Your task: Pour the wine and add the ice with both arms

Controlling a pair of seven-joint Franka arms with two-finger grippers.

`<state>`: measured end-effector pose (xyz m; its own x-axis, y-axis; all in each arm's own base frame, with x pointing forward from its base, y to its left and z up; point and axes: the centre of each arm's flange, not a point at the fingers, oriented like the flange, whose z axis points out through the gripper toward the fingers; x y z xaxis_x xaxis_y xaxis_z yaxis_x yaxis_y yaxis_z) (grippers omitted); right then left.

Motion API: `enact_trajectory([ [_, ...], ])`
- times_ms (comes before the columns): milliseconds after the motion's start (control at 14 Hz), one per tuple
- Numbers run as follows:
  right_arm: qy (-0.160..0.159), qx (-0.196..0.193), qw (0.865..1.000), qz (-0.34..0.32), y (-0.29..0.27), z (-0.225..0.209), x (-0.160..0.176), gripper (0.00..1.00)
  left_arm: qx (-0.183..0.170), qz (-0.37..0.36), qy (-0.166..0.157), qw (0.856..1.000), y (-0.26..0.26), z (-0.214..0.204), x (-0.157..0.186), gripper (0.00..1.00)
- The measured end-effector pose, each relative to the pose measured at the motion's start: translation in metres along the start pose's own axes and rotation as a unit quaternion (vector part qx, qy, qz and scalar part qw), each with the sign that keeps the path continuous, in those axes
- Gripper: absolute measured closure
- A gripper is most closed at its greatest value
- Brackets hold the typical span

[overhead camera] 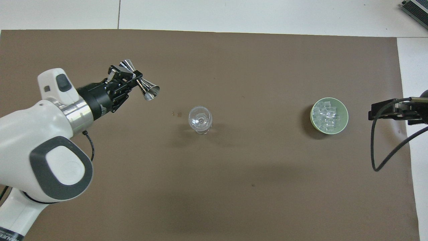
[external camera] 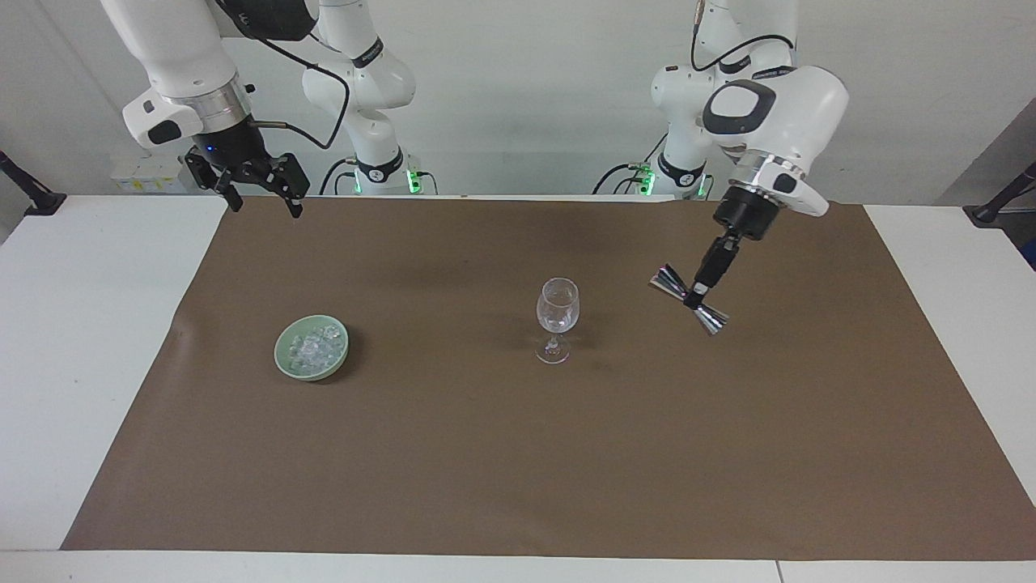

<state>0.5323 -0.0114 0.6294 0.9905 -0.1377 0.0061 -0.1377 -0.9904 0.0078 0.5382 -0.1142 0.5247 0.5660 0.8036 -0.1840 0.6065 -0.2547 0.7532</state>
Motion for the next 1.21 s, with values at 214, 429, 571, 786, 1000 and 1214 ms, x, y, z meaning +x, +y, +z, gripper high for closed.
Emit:
enact_trajectory([
  [214, 0.000, 0.000, 1.000, 0.000, 0.000, 0.000, 0.000, 0.00, 0.001, -0.085, -0.033, 0.996, -0.024, -0.044, 0.070, 0.80],
  [429, 0.000, 0.000, 1.000, 0.000, 0.000, 0.000, 0.000, 0.00, -0.006, -0.161, -0.075, 0.984, -0.059, -0.082, 0.127, 0.80],
  [571, 0.000, 0.000, 1.000, 0.000, 0.000, 0.000, 0.000, 0.00, -0.012, -0.205, -0.101, 0.973, -0.084, -0.096, 0.151, 0.80],
  [786, 0.000, 0.000, 1.000, 0.000, 0.000, 0.000, 0.000, 0.00, -0.011, -0.263, -0.123, 0.957, -0.126, -0.098, 0.182, 0.80],
  [1000, 0.000, 0.000, 1.000, 0.000, 0.000, 0.000, 0.000, 0.00, -0.020, -0.314, -0.144, 0.938, -0.158, -0.086, 0.198, 0.80],
  [1214, 0.000, 0.000, 1.000, 0.000, 0.000, 0.000, 0.000, 0.00, -0.041, -0.364, -0.166, 0.916, -0.184, -0.079, 0.212, 0.80],
])
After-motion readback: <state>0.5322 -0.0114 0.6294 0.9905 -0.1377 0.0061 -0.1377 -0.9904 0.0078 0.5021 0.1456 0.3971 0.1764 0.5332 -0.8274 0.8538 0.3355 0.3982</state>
